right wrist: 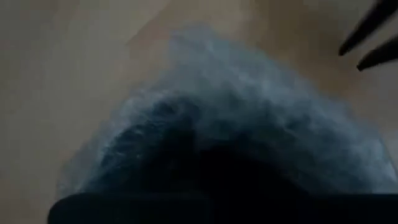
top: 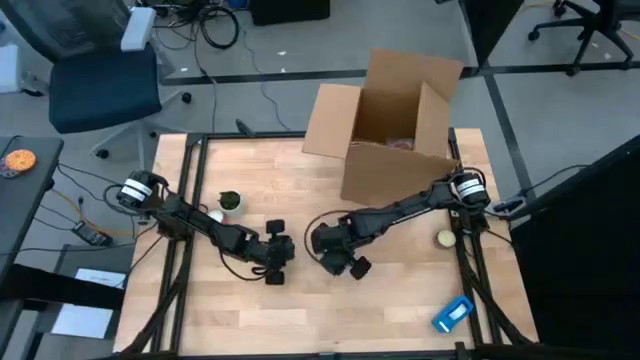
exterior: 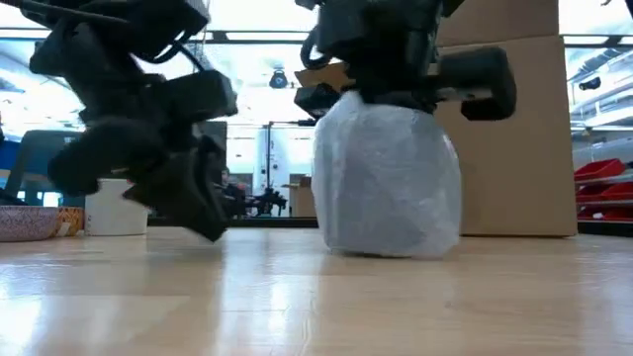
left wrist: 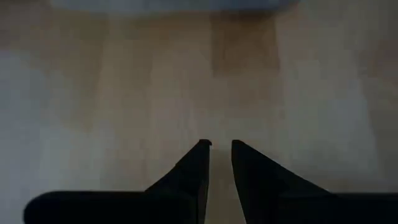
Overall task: Wrap mug
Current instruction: Wrap the purple mug with the bubble wrap
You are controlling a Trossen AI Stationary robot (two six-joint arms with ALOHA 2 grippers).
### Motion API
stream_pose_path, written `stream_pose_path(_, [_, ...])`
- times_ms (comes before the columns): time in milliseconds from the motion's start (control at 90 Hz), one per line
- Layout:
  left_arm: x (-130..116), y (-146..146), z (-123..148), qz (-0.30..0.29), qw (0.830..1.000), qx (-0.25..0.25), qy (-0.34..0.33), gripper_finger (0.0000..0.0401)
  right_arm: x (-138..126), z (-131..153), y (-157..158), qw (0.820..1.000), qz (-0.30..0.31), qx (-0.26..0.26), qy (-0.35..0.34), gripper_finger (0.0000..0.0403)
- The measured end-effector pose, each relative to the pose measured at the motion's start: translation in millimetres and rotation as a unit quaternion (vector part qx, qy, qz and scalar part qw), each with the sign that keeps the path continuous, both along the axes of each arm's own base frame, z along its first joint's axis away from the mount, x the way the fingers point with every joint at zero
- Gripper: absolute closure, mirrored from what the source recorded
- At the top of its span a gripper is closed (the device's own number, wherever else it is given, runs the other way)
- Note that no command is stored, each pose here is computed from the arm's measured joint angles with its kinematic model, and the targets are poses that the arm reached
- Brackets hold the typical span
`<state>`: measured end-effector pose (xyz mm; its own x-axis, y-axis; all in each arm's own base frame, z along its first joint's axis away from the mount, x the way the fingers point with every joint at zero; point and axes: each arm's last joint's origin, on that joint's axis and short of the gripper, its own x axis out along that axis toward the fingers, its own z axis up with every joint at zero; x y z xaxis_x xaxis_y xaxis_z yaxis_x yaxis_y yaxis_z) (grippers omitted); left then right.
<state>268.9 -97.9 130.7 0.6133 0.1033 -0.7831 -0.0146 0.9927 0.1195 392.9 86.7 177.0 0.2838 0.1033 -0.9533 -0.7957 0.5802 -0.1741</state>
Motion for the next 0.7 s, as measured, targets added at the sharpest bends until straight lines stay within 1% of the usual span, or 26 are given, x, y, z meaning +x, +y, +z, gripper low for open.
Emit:
stream_pose_path(67, [-2, -4, 0, 0.009, 1.000, -0.019, 0.000, 0.0348, 0, 0, 1, 0.998, 0.065, -0.004, -0.005, 0.0403])
stream_pose_path(144, [-2, -8, 0, 0.022, 0.999, -0.037, -0.007, 0.0348, 1, 0, 1, 0.991, 0.131, -0.007, -0.018, 0.0403])
stream_pose_path(256, [1, -13, 4, 0.040, 0.996, -0.070, -0.035, 0.0348, 2, 1, 3, 0.980, 0.193, -0.039, -0.034, 0.0403])
stream_pose_path(311, [3, -14, 5, 0.037, 0.995, -0.080, -0.047, 0.0348, 2, 1, 5, 0.973, 0.218, -0.060, -0.040, 0.0403])
stream_pose_path(356, [4, -14, 7, 0.028, 0.995, -0.079, -0.055, 0.0348, 1, 1, 8, 0.970, 0.231, -0.065, -0.042, 0.0403])
stream_pose_path(389, [5, -15, 8, 0.021, 0.995, -0.076, -0.062, 0.0348, 1, 1, 9, 0.969, 0.235, -0.061, -0.043, 0.0403])
stream_pose_path(489, [9, -14, 11, 0.011, 0.994, -0.064, -0.085, 0.0348, 1, 1, 11, 0.970, 0.238, -0.023, -0.043, 0.0403])
stream_pose_path(556, [11, -12, 12, 0.012, 0.993, -0.063, -0.096, 0.0348, 1, 1, 10, 0.973, 0.225, -0.021, -0.042, 0.0403])
stream_pose_path(622, [12, -11, 13, 0.015, 0.993, -0.062, -0.100, 0.0348, 2, 1, 10, 0.981, 0.186, -0.030, -0.040, 0.0403])
stream_pose_path(700, [12, -10, 12, 0.010, 0.994, -0.054, -0.096, 0.0348, 2, 1, 9, 0.993, 0.112, -0.026, -0.032, 0.0403])
